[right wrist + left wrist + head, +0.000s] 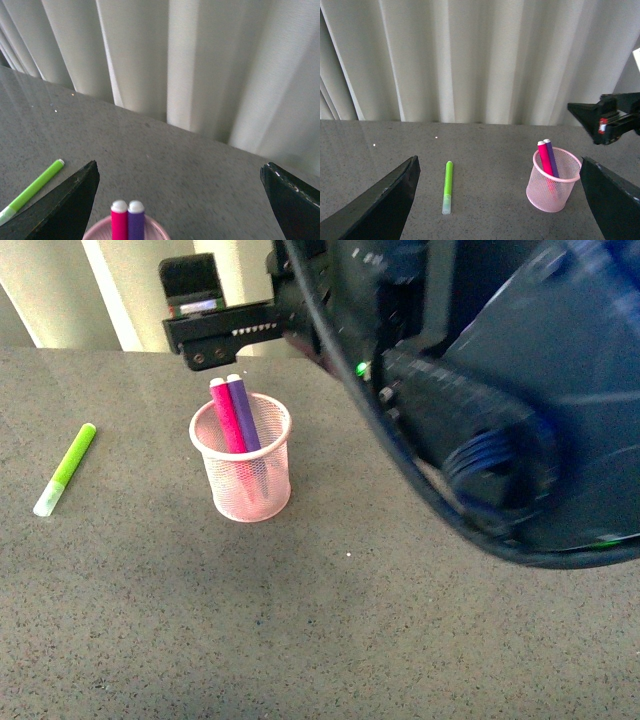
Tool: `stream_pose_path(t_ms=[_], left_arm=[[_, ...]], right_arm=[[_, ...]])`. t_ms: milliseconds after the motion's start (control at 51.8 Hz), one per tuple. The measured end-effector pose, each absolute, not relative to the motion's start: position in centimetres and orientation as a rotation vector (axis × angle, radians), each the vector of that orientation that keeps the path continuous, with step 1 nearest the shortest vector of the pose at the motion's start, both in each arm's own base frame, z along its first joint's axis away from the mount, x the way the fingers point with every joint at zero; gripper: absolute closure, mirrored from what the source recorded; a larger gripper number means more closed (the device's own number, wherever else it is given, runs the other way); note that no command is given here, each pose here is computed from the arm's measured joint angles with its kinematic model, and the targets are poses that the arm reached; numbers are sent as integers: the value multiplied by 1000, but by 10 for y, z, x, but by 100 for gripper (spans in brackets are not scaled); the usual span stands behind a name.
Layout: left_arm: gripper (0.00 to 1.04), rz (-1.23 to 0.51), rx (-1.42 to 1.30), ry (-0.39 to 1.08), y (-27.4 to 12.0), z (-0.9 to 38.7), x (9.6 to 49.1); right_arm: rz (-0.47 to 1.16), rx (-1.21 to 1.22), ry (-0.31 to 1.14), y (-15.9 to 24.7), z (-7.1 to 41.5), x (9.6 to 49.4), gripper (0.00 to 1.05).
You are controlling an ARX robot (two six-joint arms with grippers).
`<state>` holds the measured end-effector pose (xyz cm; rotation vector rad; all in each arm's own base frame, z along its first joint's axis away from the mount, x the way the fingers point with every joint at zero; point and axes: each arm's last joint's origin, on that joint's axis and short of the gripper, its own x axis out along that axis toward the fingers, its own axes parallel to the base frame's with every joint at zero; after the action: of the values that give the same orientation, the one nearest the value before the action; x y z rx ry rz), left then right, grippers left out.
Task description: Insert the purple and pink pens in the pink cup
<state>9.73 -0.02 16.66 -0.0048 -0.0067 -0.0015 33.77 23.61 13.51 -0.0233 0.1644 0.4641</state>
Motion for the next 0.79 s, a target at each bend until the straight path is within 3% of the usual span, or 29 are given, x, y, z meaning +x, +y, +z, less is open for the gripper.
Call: stream_pose_path(t_ms=[174,406,638,715,792], left_arm=[[7,-1,-5,-7,0,167,97],[7,-1,-5,-7,0,167,97],[7,-1,-5,-7,0,167,97],[7,-2,-5,-7,0,167,97],[7,1,-5,-6,0,167,97]], right_arm=[[362,-31,330,155,169,310,7],[282,-8,339,53,197,246,7],[280,-1,310,48,204,240,7],[80,-17,130,44,196,234,22],[13,-5,33,34,191,220,38]])
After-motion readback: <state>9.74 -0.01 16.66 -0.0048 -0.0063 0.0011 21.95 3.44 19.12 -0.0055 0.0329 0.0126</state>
